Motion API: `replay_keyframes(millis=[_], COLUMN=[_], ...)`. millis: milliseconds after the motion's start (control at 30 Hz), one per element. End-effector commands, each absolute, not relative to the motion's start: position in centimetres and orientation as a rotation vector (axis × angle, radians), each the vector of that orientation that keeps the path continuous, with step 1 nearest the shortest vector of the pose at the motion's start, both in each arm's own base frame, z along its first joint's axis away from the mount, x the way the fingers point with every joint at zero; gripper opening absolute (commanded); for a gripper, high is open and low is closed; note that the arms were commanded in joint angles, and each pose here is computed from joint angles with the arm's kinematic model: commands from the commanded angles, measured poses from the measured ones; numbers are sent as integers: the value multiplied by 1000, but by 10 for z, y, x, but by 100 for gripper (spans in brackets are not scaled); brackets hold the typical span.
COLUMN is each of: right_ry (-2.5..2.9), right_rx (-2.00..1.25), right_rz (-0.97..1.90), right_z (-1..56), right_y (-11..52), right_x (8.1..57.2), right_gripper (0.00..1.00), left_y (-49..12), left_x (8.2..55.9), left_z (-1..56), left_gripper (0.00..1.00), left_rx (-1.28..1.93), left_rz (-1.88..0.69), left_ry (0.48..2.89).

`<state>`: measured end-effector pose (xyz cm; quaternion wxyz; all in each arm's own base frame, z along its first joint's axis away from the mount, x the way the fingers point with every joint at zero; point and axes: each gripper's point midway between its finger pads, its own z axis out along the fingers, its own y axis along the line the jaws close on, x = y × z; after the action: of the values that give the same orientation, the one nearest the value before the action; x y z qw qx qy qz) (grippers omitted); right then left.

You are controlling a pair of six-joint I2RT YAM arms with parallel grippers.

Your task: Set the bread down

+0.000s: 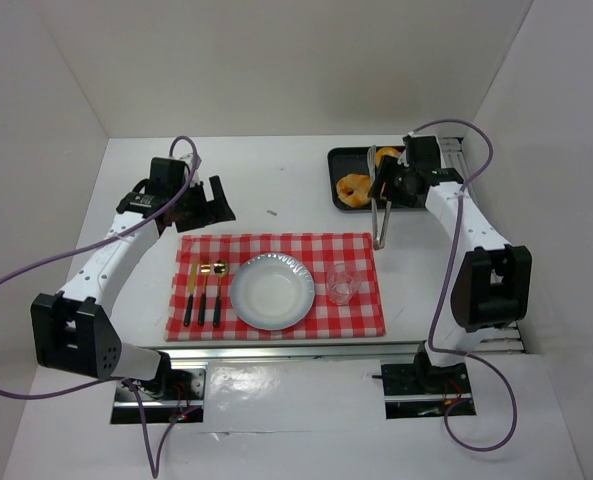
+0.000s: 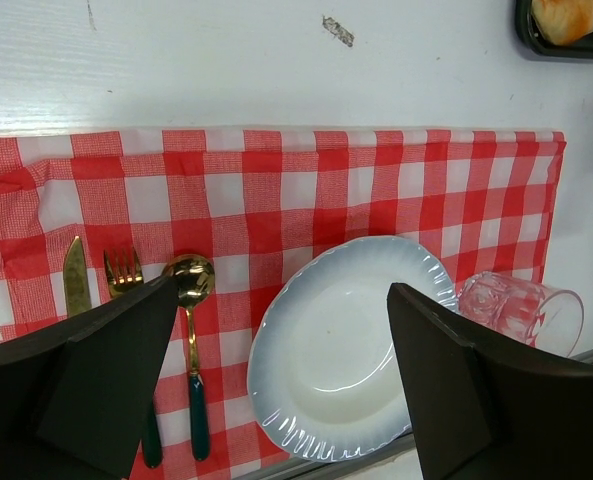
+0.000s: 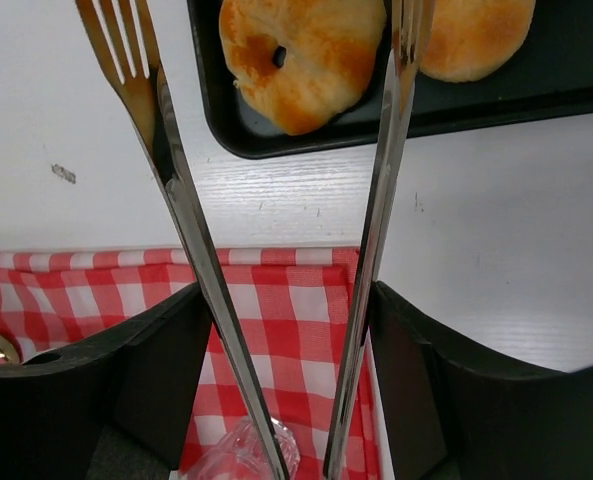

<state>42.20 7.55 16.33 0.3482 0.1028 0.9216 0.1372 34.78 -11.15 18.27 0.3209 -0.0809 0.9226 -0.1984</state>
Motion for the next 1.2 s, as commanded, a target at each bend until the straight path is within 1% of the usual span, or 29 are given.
replay_keyframes(millis=[0,133,300,433,467,633,767,800,867,967,1133,1167], right_ry=[2359,2348,2357,2324,2296,2314,2298,2297,2308,2294,2244,2213], right_rx=[259,299,326,164,99,-51,-219,-232,-256,-243,-222,-206], right_rz=[440,504,298,306,326,137,121,127,118,126,90,94], right_z=[173,170,159,166,176,157,145,138,126,107,81,86], right_y=[81,74,62,102,127,173,230,243,257,275,289,291], right_x=[420,419,417,419,422,449,467,478,483,504,526,532], right_gripper=[70,71,70,70,70,70,70,70,70,70,70,70], left_y=[-115,-115,-114,-114,-114,-114,-110,-109,-108,-107,-105,-106], left_x=[353,353,349,349,350,350,351,351,350,352,353,355], left_z=[188,188,184,184,181,181,183,182,181,184,181,184], left_gripper=[99,99,99,99,99,99,99,99,99,99,99,99], left_rx=[-187,-187,-189,-189,-192,-192,-189,-193,-195,-197,-193,-191], left_rz=[-548,-548,-546,-546,-545,-545,-517,-506,-504,-495,-479,-480], left_ry=[2399,2399,2408,2408,2417,2417,2406,2405,2414,2404,2412,2403])
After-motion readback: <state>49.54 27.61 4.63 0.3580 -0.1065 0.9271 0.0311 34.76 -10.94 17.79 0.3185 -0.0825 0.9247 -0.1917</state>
